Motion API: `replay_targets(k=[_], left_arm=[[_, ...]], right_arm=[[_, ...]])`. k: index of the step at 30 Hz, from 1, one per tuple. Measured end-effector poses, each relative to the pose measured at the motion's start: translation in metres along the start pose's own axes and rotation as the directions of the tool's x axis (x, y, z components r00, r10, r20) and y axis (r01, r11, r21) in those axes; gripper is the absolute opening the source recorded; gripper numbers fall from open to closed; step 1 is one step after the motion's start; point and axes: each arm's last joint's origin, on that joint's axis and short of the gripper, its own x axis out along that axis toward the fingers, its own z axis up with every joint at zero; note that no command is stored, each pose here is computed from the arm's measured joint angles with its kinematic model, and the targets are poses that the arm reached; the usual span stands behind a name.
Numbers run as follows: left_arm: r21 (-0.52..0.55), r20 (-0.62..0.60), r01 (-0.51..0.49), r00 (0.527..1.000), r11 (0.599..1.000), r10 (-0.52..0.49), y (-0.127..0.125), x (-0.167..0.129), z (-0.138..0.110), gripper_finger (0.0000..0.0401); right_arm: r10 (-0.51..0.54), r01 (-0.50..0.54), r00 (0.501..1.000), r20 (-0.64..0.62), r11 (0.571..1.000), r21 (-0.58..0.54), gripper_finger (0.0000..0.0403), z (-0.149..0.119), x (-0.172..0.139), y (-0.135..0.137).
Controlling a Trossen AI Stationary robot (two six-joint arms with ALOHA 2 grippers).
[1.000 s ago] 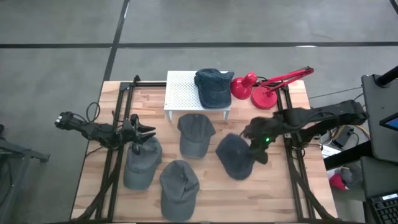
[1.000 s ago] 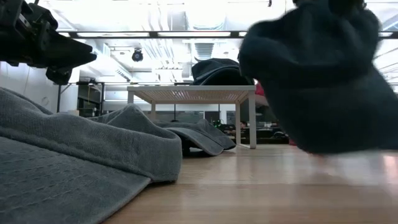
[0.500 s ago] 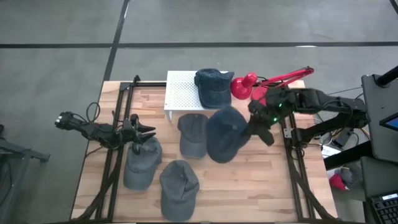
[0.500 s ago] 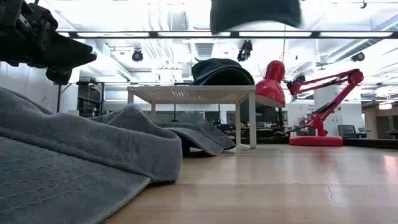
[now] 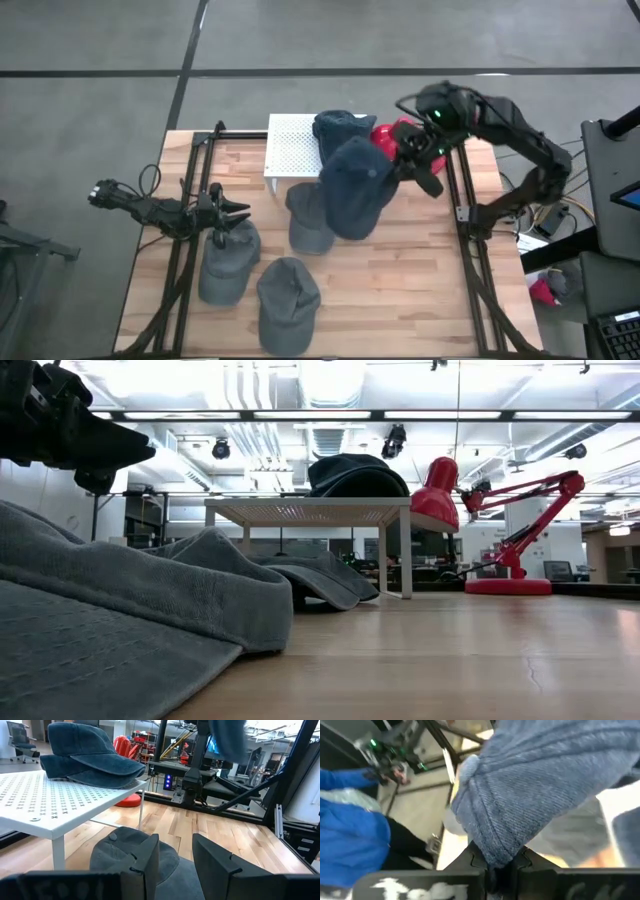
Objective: Pick & Place hat
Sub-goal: Stack the dark blue cap on the stacked dark blue caps on the shelf
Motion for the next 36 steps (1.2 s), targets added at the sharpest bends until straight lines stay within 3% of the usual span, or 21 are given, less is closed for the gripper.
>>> replay_targets(k=[10,20,28,36], left_arm=[[-0.001,0.002,0.0,1.0,1.0,0.0,0.0,0.0,0.0,0.0122],[-0.003,0.005,0.001,1.0,1.0,-0.001,0.0,0.0,0.0,0.0122],[-0.003,0.005,0.001,1.0,1.0,-0.001,0.0,0.0,0.0,0.0122],[-0.003,0.006,0.001,1.0,1.0,-0.001,0.0,0.0,0.0,0.0122]], right_arm=[[0.047,-0.051,0.998,-0.043,0.995,-0.087,0.0013,0.034,-0.02,-0.04],[0.095,-0.088,0.994,0.059,0.99,-0.111,0.0013,0.031,-0.044,-0.092],[0.006,0.011,0.993,0.116,0.989,-0.151,0.0013,0.026,-0.065,-0.127],[-0.012,0.029,0.994,0.11,0.988,-0.153,0.0013,0.024,-0.062,-0.162]])
